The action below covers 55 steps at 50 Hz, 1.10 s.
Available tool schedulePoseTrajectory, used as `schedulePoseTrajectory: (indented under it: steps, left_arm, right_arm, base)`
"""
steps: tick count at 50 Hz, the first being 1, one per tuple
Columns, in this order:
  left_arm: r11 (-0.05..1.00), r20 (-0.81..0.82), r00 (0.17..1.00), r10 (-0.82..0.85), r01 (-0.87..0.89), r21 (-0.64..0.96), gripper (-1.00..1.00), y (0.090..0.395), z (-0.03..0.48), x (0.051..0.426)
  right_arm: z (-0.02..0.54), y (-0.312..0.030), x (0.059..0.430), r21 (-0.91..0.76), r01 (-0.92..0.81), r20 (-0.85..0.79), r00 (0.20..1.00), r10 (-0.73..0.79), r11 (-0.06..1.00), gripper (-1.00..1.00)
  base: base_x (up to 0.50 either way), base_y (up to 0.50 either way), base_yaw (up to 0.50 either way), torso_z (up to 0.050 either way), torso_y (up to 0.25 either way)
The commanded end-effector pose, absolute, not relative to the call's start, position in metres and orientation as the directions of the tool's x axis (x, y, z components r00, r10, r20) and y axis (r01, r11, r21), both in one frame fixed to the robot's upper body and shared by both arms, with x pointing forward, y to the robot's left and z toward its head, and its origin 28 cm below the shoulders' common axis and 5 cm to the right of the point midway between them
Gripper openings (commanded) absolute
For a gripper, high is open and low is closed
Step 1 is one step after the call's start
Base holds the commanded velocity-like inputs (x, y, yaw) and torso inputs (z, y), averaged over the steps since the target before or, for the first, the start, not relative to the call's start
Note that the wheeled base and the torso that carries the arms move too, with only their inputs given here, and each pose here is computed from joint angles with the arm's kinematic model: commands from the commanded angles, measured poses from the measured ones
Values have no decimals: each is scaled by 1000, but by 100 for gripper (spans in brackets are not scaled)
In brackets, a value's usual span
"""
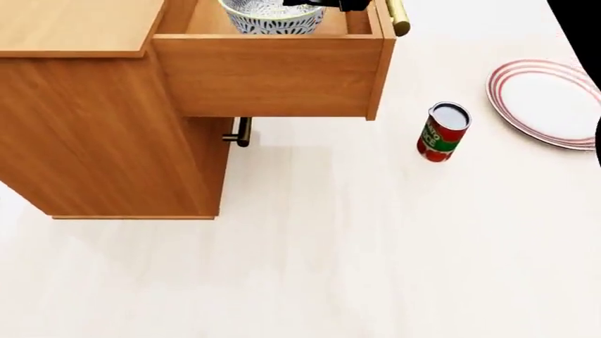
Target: Put the bowl in the top drawer of the cabinet.
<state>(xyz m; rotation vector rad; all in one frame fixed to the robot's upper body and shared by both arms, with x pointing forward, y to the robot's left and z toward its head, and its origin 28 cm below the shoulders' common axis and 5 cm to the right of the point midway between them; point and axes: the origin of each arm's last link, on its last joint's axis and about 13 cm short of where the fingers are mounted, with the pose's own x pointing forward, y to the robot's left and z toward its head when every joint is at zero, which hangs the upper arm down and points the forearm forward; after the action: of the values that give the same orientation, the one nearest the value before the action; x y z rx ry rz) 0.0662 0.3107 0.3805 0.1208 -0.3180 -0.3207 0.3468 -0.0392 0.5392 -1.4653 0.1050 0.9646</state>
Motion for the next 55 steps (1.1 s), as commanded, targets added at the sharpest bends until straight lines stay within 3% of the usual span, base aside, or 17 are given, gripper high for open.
schedulePoseTrajectory:
  steps: [1, 14, 31, 37, 55]
  left_arm:
    - [941, 289, 898, -332, 295, 167, 100, 310, 381, 66]
    - [940, 290, 896, -335, 299, 162, 100, 310, 380, 65]
    - [939, 302, 890, -343, 310, 151, 100, 311, 380, 74]
    - [935, 296, 887, -353, 323, 147, 100, 310, 379, 84]
    - [916, 281, 872, -401, 376, 142, 100, 303, 379, 106]
  right_arm:
    - [541, -40, 345, -771, -610, -613, 631, 475, -184, 100]
    - [543, -42, 345, -766, -617, -615, 626, 479, -178, 100]
    - [548, -52, 345, -788, -607, -533, 589, 608, -104, 100]
    - [554, -60, 344, -845, -530, -454, 634, 626, -76, 100]
    - [527, -102, 268, -931, -358, -240, 743, 625, 68, 100]
  base:
    - [0, 0, 0, 0, 174]
    - [0, 0, 0, 0, 175]
    - [0, 0, 0, 0, 175]
    - [0, 0, 0, 0, 175]
    - [0, 0, 0, 0, 175]
